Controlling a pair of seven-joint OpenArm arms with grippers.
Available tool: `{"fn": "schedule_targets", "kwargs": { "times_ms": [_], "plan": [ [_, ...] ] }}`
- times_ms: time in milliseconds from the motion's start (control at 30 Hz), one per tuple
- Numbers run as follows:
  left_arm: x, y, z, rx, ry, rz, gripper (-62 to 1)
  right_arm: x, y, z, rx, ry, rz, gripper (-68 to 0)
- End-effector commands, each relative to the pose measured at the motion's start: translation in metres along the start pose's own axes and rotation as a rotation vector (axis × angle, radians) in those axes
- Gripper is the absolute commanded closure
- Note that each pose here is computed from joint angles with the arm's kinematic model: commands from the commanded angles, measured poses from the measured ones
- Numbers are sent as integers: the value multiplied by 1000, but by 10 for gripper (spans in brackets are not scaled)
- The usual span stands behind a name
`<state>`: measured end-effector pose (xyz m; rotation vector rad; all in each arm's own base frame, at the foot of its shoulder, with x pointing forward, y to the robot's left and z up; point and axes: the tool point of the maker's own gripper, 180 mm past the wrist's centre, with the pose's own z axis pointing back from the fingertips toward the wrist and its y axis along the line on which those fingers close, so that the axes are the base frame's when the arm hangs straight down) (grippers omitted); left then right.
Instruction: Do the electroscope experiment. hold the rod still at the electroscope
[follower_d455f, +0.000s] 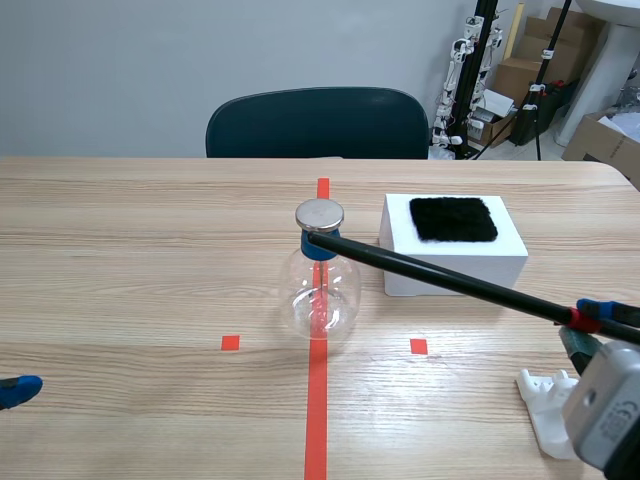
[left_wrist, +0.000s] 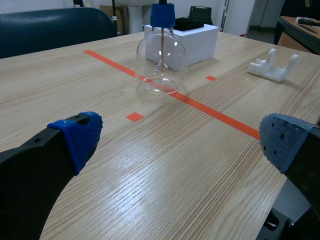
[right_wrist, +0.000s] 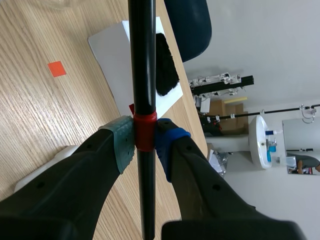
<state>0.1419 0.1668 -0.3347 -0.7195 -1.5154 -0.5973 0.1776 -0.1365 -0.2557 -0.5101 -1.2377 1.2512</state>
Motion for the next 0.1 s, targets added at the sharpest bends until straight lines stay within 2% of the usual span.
{"fn": "schedule_targets", "kwargs": {
  "times_ms": [0, 67],
  "plan": [
    [12, 2, -1, -4, -53, -13, -623, 4, -8, -2, -25, -20, 12, -37],
    [12, 2, -1, -4, -53, -13, -623, 4, -8, -2, -25, -20, 12, -37]
  ]
}}
